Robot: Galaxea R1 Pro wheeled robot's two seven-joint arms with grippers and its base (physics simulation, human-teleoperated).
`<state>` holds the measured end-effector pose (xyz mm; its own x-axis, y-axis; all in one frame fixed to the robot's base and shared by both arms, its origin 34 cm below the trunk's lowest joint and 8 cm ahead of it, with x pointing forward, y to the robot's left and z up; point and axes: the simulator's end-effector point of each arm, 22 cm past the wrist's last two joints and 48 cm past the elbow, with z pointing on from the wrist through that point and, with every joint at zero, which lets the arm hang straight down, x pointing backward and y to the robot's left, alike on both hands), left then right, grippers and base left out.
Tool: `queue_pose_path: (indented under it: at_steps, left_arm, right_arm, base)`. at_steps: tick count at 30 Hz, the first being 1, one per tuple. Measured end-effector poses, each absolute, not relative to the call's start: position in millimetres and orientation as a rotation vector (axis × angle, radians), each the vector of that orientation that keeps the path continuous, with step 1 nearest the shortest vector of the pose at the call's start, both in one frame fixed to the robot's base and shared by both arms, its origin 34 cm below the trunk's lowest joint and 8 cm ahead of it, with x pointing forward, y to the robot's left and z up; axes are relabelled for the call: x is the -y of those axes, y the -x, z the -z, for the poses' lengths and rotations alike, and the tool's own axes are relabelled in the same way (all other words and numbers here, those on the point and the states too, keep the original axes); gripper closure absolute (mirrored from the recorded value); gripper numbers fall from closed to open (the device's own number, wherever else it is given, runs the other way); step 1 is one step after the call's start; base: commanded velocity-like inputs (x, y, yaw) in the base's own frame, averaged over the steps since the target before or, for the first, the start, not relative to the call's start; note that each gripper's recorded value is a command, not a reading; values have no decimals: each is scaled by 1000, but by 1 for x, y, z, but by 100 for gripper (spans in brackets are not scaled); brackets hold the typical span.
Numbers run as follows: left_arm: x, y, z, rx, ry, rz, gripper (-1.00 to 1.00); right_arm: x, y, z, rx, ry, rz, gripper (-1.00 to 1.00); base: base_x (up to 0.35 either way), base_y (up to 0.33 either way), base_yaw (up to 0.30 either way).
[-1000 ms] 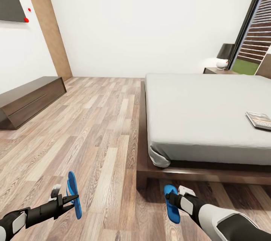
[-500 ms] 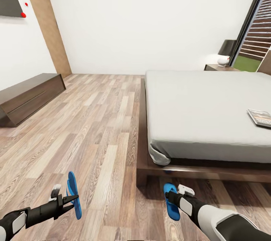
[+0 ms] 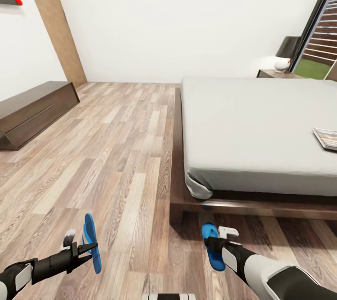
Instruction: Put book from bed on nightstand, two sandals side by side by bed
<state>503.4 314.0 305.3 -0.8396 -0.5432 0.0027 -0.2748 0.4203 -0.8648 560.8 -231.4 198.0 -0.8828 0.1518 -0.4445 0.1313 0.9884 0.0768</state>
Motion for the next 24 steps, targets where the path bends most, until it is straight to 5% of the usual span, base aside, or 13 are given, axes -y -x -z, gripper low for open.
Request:
queue_pose_path:
  at_steps: [24]
  left_arm:
    - [-316,-482,-263,-2476,798,1375,100]
  right_arm:
    - [225,-559,-165,-2610,-204,-56,100]
  base:
    - [0,0,0]
